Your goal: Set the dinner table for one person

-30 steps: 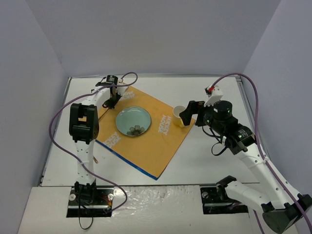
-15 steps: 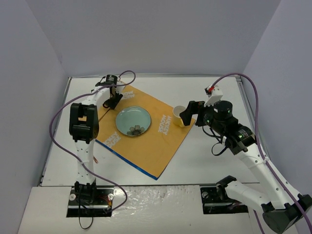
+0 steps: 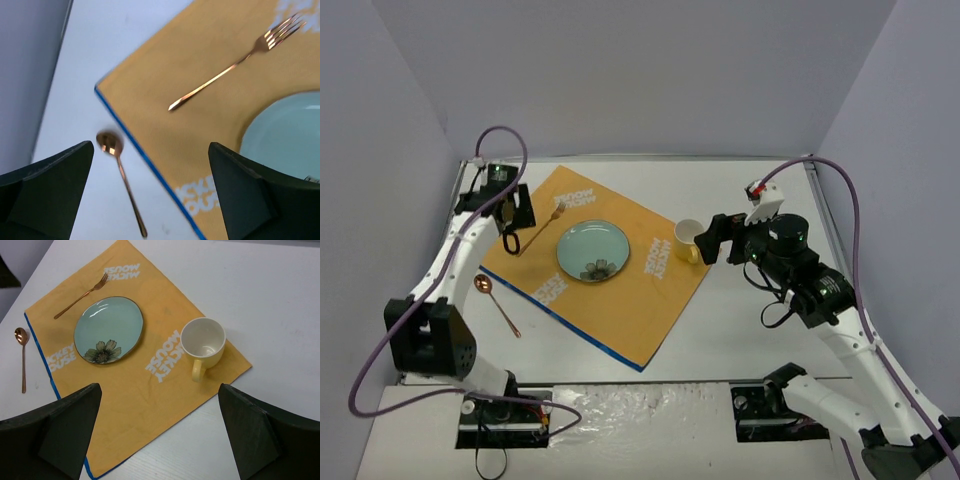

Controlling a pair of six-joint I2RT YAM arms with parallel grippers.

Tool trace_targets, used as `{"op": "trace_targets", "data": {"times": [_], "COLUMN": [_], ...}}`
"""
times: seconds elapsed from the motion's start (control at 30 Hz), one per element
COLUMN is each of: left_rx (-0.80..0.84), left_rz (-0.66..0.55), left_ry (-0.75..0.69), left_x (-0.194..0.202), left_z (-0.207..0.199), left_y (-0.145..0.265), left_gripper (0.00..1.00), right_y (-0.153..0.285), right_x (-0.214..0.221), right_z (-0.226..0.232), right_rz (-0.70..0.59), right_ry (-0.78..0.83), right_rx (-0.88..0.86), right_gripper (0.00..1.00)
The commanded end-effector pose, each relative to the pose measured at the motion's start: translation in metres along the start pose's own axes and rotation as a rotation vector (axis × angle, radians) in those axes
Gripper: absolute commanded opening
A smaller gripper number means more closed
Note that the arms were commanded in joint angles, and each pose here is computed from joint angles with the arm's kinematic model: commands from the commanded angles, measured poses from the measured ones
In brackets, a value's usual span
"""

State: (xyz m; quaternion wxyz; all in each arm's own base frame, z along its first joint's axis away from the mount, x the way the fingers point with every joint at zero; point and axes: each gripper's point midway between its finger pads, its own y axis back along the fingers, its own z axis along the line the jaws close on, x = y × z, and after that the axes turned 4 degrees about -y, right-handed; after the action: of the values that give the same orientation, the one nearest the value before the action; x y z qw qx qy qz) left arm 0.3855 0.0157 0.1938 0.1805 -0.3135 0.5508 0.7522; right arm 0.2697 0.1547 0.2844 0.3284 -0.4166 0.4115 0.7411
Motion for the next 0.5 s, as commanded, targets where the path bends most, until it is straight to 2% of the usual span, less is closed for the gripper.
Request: {"op": "trace_targets", "data": {"times": [0.0,0.03,0.17,0.47], "left_rx": [-0.125,-0.132,-0.128,-0.134], "left_rz": [0.180,0.208,0.194,0.227], "left_ry": [0.318,0.375,0.494,0.498], "left_x": [0.085,0.105,0.134,0.165], "left_z": [0.026,0.031,0.047,0.049], "left_y": [-0.004,-0.006,-0.016,-0.038], "left_gripper": [0.97,0.97,0.95,0.78], "right_y": [0.013,0.013,0.018,0.028], "right_x": [-0.030,-0.027,-0.017,-0.004], "right_z": [0.010,0.010,0.015,0.020], "right_rz": [-0.102,-0.097,-0.081,-0.070], "right_ry": [0.054,0.058,0.061,0.042], "right_rx": [-0.049,-0.057,-0.096,-0.141], "right_gripper": [1.00,1.00,1.00,1.00]}}
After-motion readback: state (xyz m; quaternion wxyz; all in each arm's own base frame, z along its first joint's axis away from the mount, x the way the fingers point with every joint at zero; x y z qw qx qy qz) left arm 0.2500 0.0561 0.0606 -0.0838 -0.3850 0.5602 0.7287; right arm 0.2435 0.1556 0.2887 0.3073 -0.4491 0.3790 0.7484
